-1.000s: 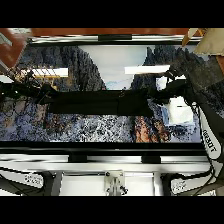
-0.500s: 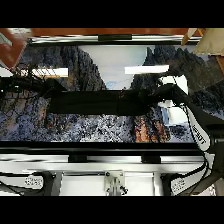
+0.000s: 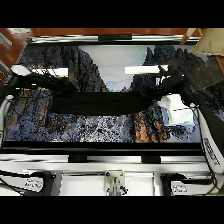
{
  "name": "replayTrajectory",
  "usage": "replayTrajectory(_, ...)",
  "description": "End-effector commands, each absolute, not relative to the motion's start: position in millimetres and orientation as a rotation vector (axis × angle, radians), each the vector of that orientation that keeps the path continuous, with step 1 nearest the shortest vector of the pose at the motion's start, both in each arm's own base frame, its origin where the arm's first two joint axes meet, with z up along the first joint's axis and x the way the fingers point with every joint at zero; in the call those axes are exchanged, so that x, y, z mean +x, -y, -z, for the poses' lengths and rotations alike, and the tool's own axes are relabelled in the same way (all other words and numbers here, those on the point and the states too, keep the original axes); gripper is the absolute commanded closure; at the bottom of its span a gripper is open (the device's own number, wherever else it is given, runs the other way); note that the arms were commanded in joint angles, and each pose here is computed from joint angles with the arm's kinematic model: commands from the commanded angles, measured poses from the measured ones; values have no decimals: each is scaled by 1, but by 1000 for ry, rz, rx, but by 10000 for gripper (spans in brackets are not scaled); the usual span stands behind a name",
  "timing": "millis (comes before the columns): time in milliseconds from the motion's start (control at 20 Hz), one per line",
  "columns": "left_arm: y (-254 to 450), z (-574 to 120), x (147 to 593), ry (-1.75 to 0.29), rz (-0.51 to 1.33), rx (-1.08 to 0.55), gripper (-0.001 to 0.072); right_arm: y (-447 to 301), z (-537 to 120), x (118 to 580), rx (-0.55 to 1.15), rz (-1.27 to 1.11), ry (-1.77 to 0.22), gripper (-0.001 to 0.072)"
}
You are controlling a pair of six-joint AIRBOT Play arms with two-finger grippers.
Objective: Fold the shirts.
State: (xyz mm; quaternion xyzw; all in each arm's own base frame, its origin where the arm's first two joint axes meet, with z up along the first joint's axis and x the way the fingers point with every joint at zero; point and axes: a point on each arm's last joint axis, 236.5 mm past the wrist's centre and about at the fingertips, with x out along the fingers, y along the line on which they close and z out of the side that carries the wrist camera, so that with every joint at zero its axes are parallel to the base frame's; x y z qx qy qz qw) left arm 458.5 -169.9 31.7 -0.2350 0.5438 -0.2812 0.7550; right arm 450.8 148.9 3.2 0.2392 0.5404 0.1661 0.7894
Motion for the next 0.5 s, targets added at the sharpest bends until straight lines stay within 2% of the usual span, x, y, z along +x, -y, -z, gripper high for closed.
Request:
replayTrajectory(0,247,4,447,-1230,672,-452,650,-153,-70,433,515,-404,-1075,647)
replayTrajectory(150,298,28,430,-1253,714,-406,672,-155,-118,411,521,-430,-1013,647)
replayTrajectory(300,326,30,428,-1237,690,-436,673,-157,-155,392,541,-450,-958,647)
replayTrajectory(450,371,27,402,-1247,757,-448,673,-157,-176,382,546,-458,-917,647)
